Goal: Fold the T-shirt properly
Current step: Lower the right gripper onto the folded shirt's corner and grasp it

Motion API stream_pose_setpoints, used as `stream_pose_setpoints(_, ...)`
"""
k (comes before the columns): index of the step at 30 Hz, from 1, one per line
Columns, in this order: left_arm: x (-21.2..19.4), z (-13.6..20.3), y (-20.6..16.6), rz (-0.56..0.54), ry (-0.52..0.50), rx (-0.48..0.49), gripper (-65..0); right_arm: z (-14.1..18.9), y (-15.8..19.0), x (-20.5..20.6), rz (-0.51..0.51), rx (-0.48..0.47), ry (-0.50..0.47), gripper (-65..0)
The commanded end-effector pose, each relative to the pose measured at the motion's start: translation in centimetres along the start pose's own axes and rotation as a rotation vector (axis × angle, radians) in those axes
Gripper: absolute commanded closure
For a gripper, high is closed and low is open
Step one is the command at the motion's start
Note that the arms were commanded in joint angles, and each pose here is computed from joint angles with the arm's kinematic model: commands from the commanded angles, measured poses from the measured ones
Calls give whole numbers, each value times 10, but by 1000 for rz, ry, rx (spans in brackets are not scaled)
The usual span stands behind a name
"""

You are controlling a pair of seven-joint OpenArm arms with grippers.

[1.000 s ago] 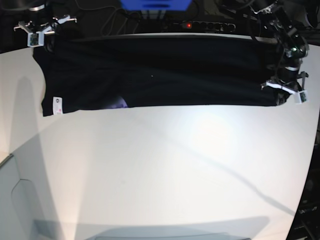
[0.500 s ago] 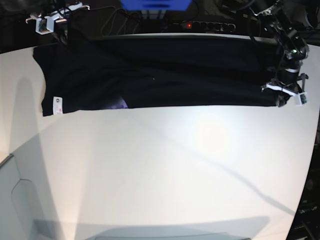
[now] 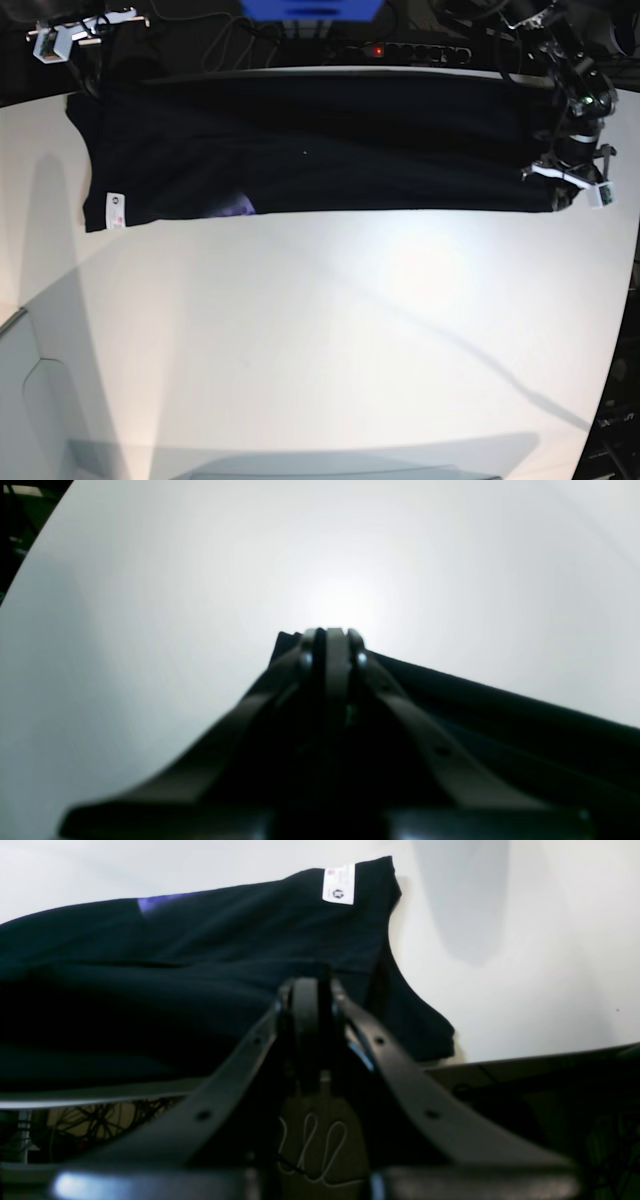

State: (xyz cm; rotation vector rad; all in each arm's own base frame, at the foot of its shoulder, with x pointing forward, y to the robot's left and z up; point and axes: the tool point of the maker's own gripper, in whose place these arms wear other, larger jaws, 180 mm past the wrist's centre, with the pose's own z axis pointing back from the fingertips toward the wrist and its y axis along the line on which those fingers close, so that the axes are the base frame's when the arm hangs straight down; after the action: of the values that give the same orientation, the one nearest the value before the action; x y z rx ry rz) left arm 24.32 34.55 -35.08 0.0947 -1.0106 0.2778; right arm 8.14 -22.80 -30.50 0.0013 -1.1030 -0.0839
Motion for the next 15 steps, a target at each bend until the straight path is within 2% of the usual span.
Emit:
stream_pose_setpoints(1,13,3,3,-11,-44,4,0,4,-1,12,1,0,-44,0)
stream_pose_setpoints(15,15,2,3,-9,-50,3,0,14,-3,3,6,-7,1,0)
